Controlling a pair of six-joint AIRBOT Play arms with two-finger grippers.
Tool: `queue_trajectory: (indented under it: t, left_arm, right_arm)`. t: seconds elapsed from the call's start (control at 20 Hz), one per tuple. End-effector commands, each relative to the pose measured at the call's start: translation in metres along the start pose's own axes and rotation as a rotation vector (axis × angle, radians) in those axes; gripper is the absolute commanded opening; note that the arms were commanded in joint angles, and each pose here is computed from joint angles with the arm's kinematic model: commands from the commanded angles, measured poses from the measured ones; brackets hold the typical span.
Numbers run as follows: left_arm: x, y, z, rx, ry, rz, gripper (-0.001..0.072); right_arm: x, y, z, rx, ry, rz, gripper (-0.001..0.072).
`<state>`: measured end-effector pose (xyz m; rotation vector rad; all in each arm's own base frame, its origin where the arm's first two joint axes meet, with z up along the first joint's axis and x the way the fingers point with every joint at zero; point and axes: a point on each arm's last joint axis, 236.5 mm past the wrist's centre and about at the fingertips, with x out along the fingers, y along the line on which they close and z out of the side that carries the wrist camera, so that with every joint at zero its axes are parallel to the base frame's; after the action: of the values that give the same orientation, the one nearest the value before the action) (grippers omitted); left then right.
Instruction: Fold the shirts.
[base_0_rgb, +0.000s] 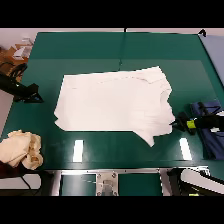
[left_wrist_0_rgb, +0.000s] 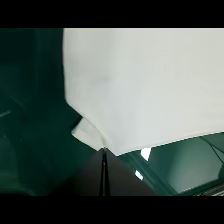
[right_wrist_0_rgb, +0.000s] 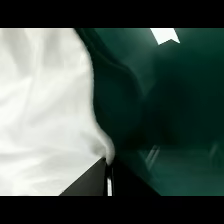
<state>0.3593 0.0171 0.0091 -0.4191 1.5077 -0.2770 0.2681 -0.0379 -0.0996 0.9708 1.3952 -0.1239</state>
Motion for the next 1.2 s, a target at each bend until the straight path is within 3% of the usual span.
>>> queue_trajectory:
  t: [0.0, 0.05, 0.1, 0.15, 0.2, 0.5, 0.9, 1.05, 1.1, 1.15]
  left_arm:
    - [-0.002, -0.001, -0.009, -0.016, -0.01, 0.01, 0.0023]
    - [0.003, 0.0, -0.016, -0.038, -0.005, 0.009, 0.0024]
    - [0.011, 0.0, -0.029, -0.06, 0.018, 0.004, 0.0257]
    - [0.02, 0.001, -0.043, -0.1, 0.05, -0.003, 0.0574]
    - [0.032, 0.001, -0.06, -0.136, 0.088, -0.015, 0.0602]
    - [0.101, 0.006, -0.114, -0.254, 0.155, -0.083, 0.0603]
    - [0.151, -0.026, -0.124, -0.336, 0.037, -0.305, 0.0599]
    - [0.149, -0.031, -0.121, -0.3, 0.021, -0.329, 0.0133]
    - [0.146, -0.033, -0.117, -0.282, 0.012, -0.334, 0.0022]
    - [0.141, -0.035, -0.111, -0.265, 0.005, -0.338, 0.0021]
  right_arm:
    - [-0.029, -0.014, 0.04, 0.064, -0.127, -0.027, 0.0014]
    - [-0.026, -0.015, 0.037, 0.058, -0.121, -0.029, 0.0014]
    - [-0.023, -0.015, 0.035, 0.051, -0.115, -0.032, 0.0014]
    - [-0.021, -0.013, 0.034, 0.03, -0.111, -0.028, 0.0014]
    - [-0.019, -0.011, 0.033, 0.024, -0.108, -0.028, 0.0014]
    - [-0.014, 0.006, 0.034, -0.012, -0.118, 0.007, 0.0014]
    - [-0.008, 0.016, 0.03, -0.05, -0.103, 0.005, 0.0014]
    - [-0.008, 0.016, 0.029, -0.051, -0.102, 0.006, 0.0014]
    - [-0.008, 0.017, 0.029, -0.056, -0.101, 0.006, 0.0014]
    - [-0.008, 0.018, 0.029, -0.058, -0.099, 0.011, 0.0014]
